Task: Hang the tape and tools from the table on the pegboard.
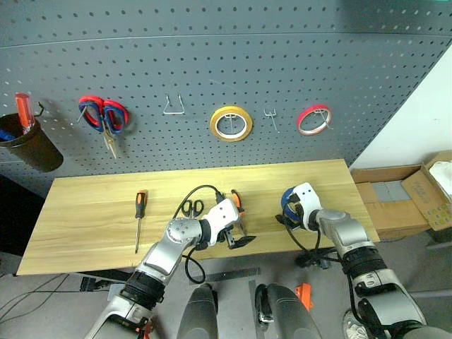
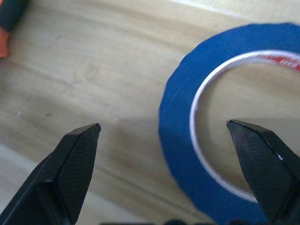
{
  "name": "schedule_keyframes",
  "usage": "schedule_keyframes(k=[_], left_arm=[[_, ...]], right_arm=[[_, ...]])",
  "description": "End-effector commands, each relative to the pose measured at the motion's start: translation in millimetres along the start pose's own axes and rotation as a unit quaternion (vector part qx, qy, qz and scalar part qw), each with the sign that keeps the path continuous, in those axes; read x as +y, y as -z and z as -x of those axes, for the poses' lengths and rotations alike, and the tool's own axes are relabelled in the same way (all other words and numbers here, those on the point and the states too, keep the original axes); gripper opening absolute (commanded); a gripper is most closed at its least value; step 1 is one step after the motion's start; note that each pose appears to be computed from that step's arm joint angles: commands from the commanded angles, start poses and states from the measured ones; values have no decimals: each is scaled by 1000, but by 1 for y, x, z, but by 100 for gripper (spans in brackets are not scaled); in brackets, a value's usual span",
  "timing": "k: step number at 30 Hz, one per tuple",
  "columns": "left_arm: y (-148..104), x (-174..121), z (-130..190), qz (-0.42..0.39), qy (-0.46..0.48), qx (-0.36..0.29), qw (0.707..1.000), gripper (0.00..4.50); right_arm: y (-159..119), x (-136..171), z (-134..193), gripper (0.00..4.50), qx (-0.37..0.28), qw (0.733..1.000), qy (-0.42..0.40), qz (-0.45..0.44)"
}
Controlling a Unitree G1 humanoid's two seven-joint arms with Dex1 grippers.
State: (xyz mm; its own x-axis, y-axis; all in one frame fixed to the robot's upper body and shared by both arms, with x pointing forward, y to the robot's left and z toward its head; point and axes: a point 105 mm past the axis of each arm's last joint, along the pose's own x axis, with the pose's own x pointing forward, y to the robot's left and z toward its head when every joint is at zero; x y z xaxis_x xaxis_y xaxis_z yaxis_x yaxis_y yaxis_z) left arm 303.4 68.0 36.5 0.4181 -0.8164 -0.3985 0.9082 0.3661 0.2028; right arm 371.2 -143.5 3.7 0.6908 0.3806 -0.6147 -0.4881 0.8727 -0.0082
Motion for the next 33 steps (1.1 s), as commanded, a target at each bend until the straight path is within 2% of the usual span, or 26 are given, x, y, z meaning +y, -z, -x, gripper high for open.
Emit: schedule_keyframes(k=[1, 6, 9, 19, 20, 25, 30, 33], left_arm=[[-12, 1, 3, -12, -4, -17, 1000, 447], [-14, 5, 3, -10, -11, -17, 1000, 447], [-17, 8, 3, -10, -13, -20, 1000, 450], [-23, 15, -1, -5, -31, -37, 999, 450], [-24, 16, -2, -5, -33, -40, 999, 450], [-37, 23, 4, 8, -51, -69, 996, 450], [-67, 39, 35, 69, -93, -147, 982, 450], [-96, 38, 69, 160, -82, -222, 958, 450]], right_arm=[[13, -2, -4, 450, 22, 1000, 1, -12], [22, 0, -7, 450, 43, 999, -1, -7], [25, 0, -7, 392, 46, 999, -1, -6], [25, -3, -6, 53, 44, 999, 3, 0], [24, -3, -6, 40, 43, 999, 3, 1], [6, -4, 8, 40, 5, 999, 12, 48], [-29, 15, 52, 40, -99, 987, 32, 125], [-44, 41, 85, 40, -177, 943, 54, 276]])
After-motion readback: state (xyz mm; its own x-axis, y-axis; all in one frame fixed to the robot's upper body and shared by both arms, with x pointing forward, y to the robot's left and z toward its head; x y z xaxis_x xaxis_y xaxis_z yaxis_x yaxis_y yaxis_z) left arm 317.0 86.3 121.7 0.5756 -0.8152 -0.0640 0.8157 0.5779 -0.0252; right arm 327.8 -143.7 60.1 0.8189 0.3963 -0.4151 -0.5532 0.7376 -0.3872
